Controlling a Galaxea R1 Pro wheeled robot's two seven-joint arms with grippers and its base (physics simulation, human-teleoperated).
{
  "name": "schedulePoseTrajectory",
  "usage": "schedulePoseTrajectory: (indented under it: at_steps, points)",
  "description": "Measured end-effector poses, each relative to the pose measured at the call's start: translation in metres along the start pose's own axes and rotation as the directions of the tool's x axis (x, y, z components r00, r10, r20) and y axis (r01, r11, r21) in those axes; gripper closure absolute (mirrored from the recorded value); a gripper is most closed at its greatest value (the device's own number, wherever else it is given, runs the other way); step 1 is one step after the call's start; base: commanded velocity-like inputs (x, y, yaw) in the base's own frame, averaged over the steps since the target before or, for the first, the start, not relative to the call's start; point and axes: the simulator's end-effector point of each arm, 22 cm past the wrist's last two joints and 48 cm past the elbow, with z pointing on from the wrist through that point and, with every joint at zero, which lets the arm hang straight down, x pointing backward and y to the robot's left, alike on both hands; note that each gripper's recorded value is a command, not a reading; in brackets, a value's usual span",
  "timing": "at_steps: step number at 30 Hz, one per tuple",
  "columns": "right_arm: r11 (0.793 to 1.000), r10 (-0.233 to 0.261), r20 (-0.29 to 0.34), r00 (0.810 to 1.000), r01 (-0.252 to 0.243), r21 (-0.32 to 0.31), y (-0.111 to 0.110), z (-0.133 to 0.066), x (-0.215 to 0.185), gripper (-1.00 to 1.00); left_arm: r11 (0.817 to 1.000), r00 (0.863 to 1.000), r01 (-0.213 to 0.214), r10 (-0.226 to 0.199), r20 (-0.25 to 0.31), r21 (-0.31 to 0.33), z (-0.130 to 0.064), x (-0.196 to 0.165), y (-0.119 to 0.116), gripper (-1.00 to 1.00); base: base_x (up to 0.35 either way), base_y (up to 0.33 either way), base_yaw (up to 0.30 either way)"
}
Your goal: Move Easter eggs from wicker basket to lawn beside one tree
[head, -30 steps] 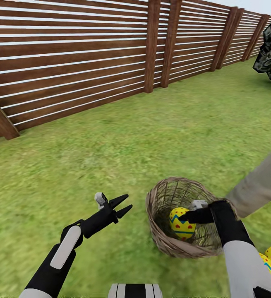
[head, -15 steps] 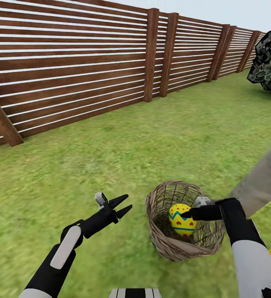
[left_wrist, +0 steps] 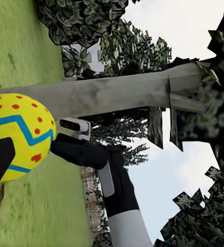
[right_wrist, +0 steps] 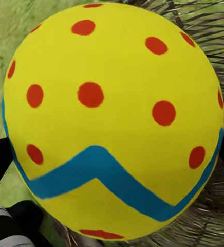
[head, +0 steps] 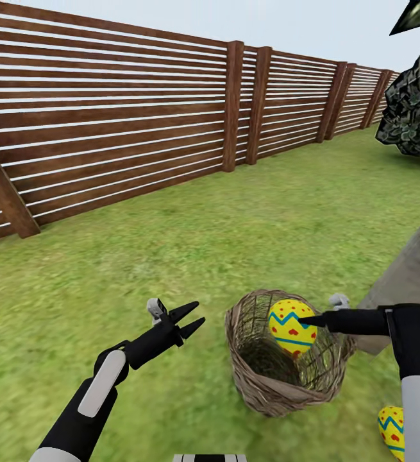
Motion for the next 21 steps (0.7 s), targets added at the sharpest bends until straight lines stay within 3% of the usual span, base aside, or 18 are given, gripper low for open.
schedulePoseTrajectory:
  at_steps: [7, 10, 12, 21]
  points:
    - [1.000, 0.002, 0.056, 0.998, -0.002, -0.008, 0.008, -0.015, -0.013, 1.00, 1.000, 1.000, -0.024, 0.024, -0.004, 0.014, 0.002, 0.001, -0.015, -1.00, -0.274, 0.000, 0.000]
    - [0.987, 0.011, 0.216, 0.976, 0.024, -0.161, 0.042, -0.036, -0.048, 1.00, 0.999, 0.999, -0.034, 0.034, -0.005, 0.021, 0.003, 0.001, -0.022, -1.00, -0.343, 0.000, 0.000]
    - [0.978, 0.015, 0.276, 0.961, 0.044, -0.204, 0.050, -0.054, -0.060, 1.00, 0.999, 0.999, -0.041, 0.041, -0.007, 0.025, 0.004, 0.002, -0.026, -1.00, -0.344, 0.000, 0.000]
    - [0.973, -0.005, 0.315, 0.949, 0.077, -0.216, 0.066, -0.071, -0.070, 1.00, 0.996, 0.997, -0.072, 0.072, -0.012, 0.044, 0.006, 0.004, -0.046, -1.00, -0.343, 0.000, -0.004]
